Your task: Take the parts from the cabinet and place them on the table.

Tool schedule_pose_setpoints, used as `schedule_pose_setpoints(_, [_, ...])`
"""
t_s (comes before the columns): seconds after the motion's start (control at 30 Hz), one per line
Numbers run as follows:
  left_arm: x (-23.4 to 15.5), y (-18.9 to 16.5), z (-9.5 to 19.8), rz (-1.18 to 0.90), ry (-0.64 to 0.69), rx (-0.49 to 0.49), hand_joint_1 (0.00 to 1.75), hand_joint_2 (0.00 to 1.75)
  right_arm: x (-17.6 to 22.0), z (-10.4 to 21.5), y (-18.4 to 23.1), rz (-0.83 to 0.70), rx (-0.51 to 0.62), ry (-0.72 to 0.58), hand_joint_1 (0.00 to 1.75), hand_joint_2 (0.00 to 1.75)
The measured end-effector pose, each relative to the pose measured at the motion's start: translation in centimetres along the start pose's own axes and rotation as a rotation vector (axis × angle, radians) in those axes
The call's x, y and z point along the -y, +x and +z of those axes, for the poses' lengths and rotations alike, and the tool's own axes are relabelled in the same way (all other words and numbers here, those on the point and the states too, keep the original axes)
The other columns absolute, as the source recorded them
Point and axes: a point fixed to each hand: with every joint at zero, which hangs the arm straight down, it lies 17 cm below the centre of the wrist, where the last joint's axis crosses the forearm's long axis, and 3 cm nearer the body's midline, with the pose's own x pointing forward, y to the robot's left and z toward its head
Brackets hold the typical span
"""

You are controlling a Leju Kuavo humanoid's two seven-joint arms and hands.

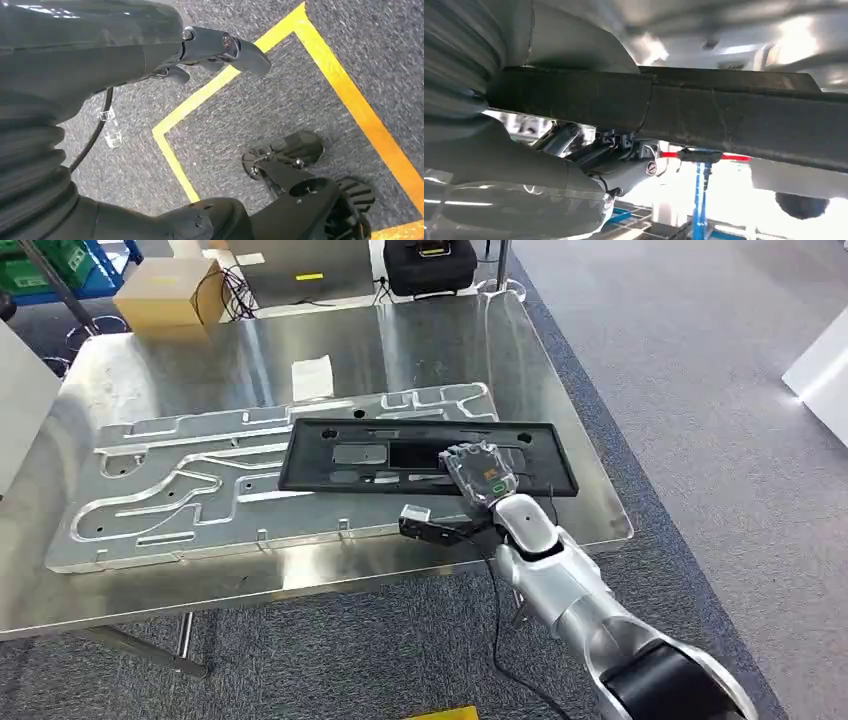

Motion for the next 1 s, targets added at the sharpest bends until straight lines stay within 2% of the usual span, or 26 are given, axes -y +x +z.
schedule_pose_setpoints(0.13, [-0.2,0.5,-0.2,-0.011,-0.002,-0.002,0.00,1.75,1.0,-1.7,0.1,0.030,0.001,0.029,1.75,1.75])
schedule_pose_setpoints(0.43, [-0.7,1.2,-0.5,-0.021,0.005,-0.003,0.00,1.75,1.1,-3.5,5.3,0.089,0.085,0.103,1.75,1.75])
schedule_pose_setpoints(0.6, [-0.8,1.4,-0.5,-0.026,0.006,-0.004,0.00,1.75,0.8,-3.7,7.7,0.054,0.133,0.127,1.75,1.75])
schedule_pose_setpoints(0.83, [-0.8,1.9,-0.6,-0.016,-0.001,0.006,0.00,1.75,0.5,-2.9,14.8,-0.063,0.282,0.159,1.75,1.75])
schedule_pose_setpoints(1.0, [-0.9,2.0,-0.6,-0.004,0.003,0.007,0.00,1.75,0.3,-2.2,18.2,-0.090,0.332,0.169,1.75,1.75])
